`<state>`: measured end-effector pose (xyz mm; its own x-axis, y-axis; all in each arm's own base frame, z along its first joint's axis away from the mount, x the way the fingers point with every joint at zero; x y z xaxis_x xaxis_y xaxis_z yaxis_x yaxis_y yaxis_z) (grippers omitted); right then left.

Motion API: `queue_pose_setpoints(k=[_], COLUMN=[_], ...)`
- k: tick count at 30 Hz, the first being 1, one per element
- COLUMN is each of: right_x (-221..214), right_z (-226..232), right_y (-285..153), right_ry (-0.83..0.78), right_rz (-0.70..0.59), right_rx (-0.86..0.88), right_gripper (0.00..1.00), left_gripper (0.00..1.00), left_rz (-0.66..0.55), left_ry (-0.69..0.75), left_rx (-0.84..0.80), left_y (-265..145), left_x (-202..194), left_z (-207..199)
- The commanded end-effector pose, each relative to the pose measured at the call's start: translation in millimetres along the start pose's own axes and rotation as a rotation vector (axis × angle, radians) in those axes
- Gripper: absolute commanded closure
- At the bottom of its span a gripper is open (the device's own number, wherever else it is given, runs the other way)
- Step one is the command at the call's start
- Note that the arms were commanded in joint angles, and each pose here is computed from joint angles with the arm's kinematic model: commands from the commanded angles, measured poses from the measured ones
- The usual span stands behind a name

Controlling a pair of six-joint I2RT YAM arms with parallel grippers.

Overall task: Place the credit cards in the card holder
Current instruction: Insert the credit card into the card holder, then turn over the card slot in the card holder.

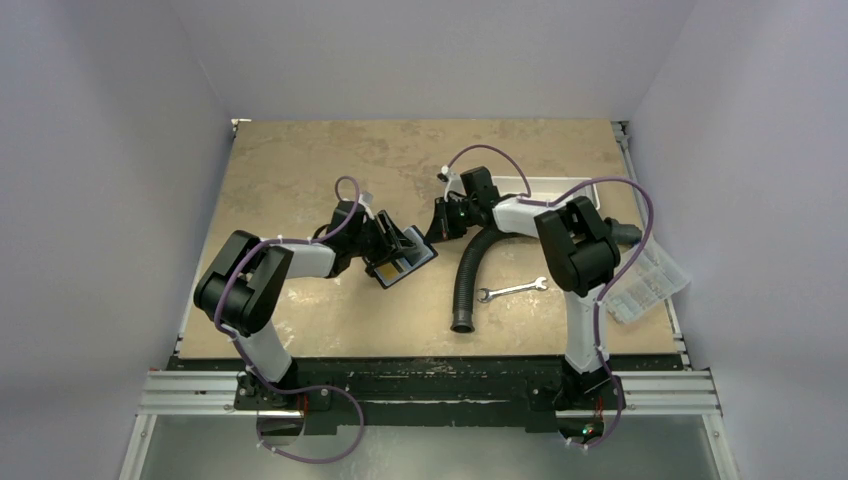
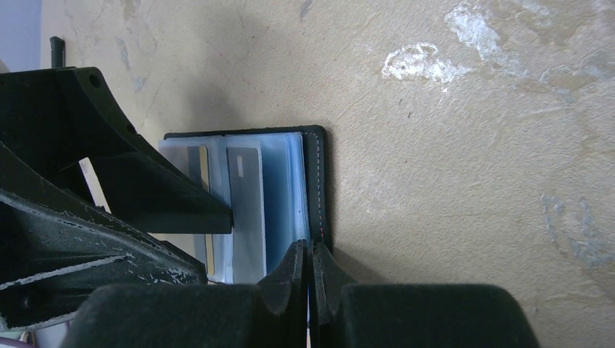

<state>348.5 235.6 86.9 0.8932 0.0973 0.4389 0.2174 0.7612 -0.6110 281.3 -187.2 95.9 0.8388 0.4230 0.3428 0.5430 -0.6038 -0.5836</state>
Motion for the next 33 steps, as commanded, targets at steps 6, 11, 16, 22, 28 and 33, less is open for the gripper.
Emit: queue_pose_setpoints(k=[6, 11, 16, 22, 28, 33], right_x=[3.1, -0.3, -6.2, -7.6, -11.6, -11.3], right_z=[23.8, 21.9, 21.5, 22.6, 22.6, 27.5], right_y=[-28.5, -28.6, -26.6, -25.2, -21.7, -22.0], right_ry=[-0.019, -0.014, -0.006, 0.004, 0.024, 0.028], right_rz=[-0.056, -0.042, -0.020, -0.024, -0.009, -0.002], right_rx=[0.029, 0.019, 0.065, 0.098, 0.136, 0.204], right_gripper=[0.90, 0.88, 0.81, 0.74, 0.76, 0.77], left_gripper=[0.49, 0.50, 0.50, 0.50, 0.50, 0.48], left_rz=[0.029, 0.035, 0.037, 0.039, 0.039, 0.031], left_ry=[0.005, 0.005, 0.005, 0.003, 0.006, 0.016], left_rx=[0.081, 0.089, 0.088, 0.087, 0.084, 0.073], left_y=[6.1, 5.8, 5.2, 5.3, 5.2, 2.0], left_x=[-13.0, -16.0, -17.2, -18.0, -17.8, -16.0], left_z=[15.2, 19.0, 20.0, 20.7, 20.3, 16.5])
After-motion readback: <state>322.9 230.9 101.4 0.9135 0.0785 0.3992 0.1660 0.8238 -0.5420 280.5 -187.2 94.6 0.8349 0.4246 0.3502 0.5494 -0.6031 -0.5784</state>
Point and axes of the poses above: each gripper's point midway between its finger pads, its own y axis out along the fingers, its own z axis along the line the jaws close on, x = y × z, the point moved 10 cm from there along -y, back along the fingers, and after that the axes turned 4 degrees about y, right-handed, at the moved point
